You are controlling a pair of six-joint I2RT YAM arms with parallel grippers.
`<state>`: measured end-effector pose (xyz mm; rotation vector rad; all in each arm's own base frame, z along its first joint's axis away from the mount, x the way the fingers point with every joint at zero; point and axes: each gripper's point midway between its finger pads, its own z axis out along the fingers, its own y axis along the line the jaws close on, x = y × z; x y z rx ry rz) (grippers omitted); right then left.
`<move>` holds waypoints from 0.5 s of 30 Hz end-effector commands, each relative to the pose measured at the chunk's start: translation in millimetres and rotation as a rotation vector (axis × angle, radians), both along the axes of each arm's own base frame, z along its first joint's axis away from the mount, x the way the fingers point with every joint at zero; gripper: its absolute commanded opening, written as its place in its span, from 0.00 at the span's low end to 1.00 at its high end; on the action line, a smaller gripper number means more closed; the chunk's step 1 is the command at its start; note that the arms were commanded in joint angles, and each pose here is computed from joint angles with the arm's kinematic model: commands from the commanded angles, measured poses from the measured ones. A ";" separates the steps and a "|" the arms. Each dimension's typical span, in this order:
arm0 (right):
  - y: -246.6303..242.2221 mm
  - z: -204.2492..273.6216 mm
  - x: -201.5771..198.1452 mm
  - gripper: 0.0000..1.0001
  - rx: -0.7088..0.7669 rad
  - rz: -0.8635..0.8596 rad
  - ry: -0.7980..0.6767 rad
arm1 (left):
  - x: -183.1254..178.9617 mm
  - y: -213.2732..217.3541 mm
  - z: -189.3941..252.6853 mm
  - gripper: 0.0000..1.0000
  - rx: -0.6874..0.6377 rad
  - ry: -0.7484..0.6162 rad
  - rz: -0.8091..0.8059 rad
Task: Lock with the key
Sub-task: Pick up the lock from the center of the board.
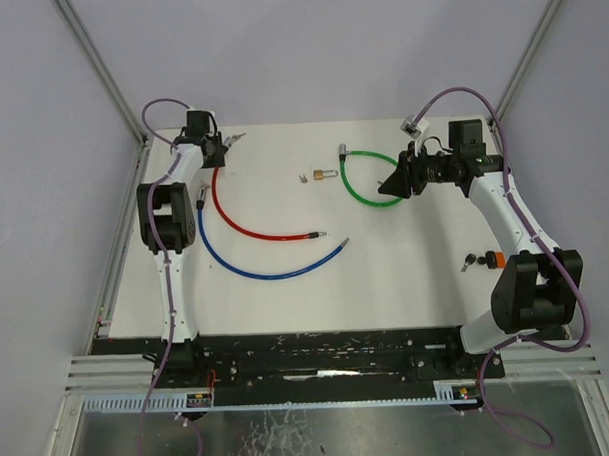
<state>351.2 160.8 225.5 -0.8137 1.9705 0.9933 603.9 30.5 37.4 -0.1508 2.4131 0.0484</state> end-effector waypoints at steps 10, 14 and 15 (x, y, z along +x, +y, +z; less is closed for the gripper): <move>4.4 2.0 -1.8 0.43 0.008 0.027 -0.009 | 0.7 -5.7 -24.8 0.36 -0.069 0.039 -0.031; 3.9 1.6 -1.3 0.43 0.006 0.025 -0.009 | -0.5 -5.7 -29.2 0.28 -0.067 0.047 -0.029; 4.2 1.6 -1.7 0.43 0.006 0.027 -0.009 | -0.7 -5.7 -29.2 0.25 -0.067 0.048 -0.029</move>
